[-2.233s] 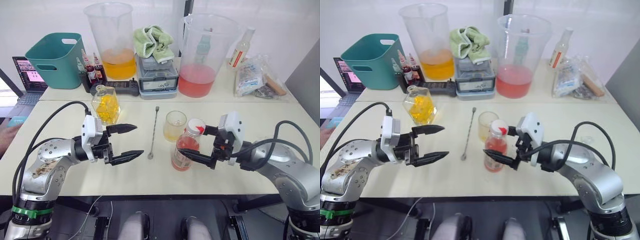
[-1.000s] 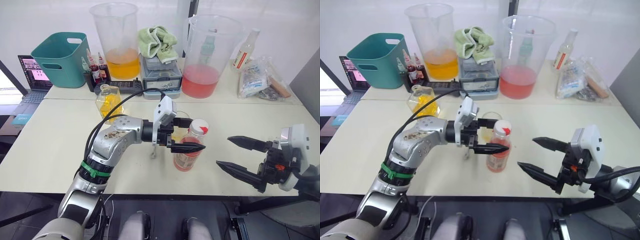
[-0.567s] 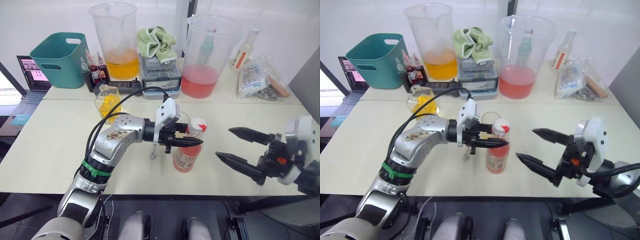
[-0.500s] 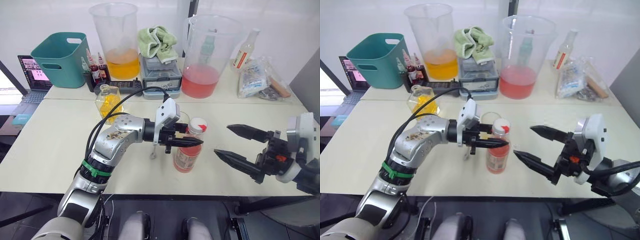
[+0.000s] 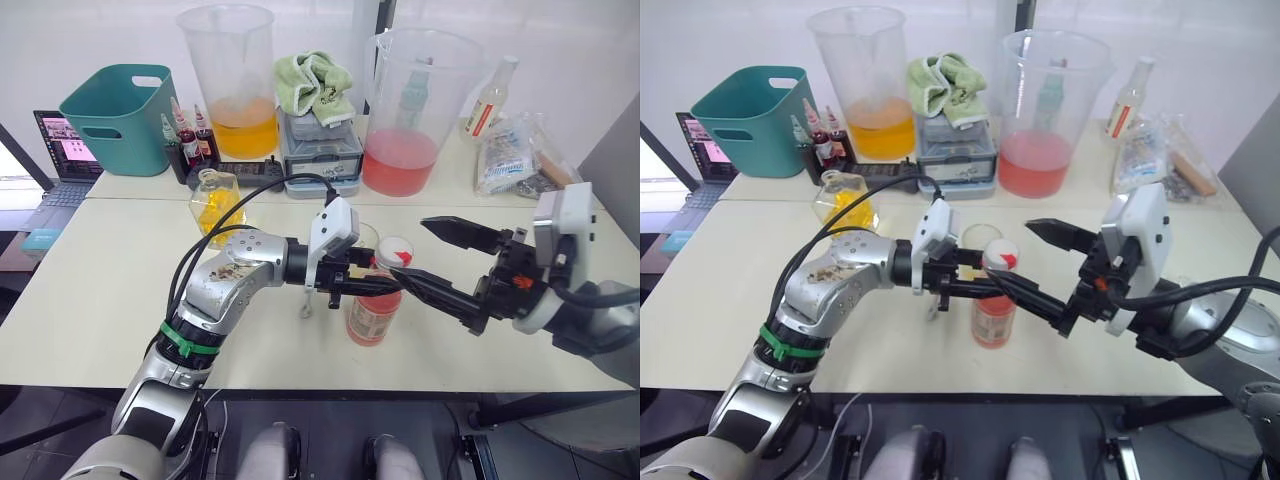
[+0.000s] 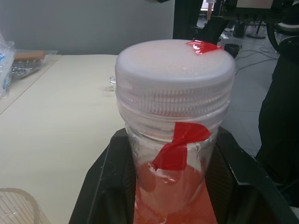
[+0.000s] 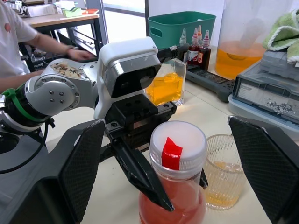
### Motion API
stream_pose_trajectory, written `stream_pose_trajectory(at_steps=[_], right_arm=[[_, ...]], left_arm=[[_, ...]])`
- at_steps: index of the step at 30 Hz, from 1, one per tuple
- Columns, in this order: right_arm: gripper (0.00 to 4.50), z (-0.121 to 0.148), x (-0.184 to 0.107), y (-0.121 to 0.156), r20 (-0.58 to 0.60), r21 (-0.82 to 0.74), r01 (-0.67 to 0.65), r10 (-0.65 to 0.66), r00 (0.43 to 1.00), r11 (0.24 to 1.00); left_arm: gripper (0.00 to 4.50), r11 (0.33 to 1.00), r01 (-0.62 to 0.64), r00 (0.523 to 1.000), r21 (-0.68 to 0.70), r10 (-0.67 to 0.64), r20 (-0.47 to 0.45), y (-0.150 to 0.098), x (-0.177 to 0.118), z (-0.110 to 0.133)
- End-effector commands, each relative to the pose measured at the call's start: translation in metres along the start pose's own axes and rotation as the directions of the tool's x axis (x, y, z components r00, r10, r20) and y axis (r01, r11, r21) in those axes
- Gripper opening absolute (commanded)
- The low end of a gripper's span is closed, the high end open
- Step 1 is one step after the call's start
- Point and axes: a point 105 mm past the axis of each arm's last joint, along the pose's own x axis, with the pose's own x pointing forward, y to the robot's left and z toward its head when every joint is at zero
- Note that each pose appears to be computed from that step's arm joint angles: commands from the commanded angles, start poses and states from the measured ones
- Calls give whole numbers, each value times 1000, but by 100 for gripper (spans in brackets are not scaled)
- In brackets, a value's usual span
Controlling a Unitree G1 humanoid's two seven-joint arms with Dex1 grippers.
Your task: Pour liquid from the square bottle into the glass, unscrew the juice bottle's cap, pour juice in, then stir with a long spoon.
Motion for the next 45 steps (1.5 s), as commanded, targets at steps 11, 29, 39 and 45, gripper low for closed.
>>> stream_pose_trajectory(at_steps=[11,29,39,45], right_arm=[[361,-12,19,-15,-81,-48,71,-74,994,996],[170,-3,21,-17,-121,-80,-534,523,844,842],[170,-5,27,-31,-281,-32,-778,741,610,628],[375,9,20,-40,-251,-63,-726,693,676,685]], left_arm=[[151,1000,14,1000,-3,-14,15,-11,3,2],[151,1000,-9,1000,9,9,-7,-5,4,-3],[151,999,35,999,27,-34,-26,-13,7,-7],[151,998,36,999,52,-35,-23,-13,9,-7]])
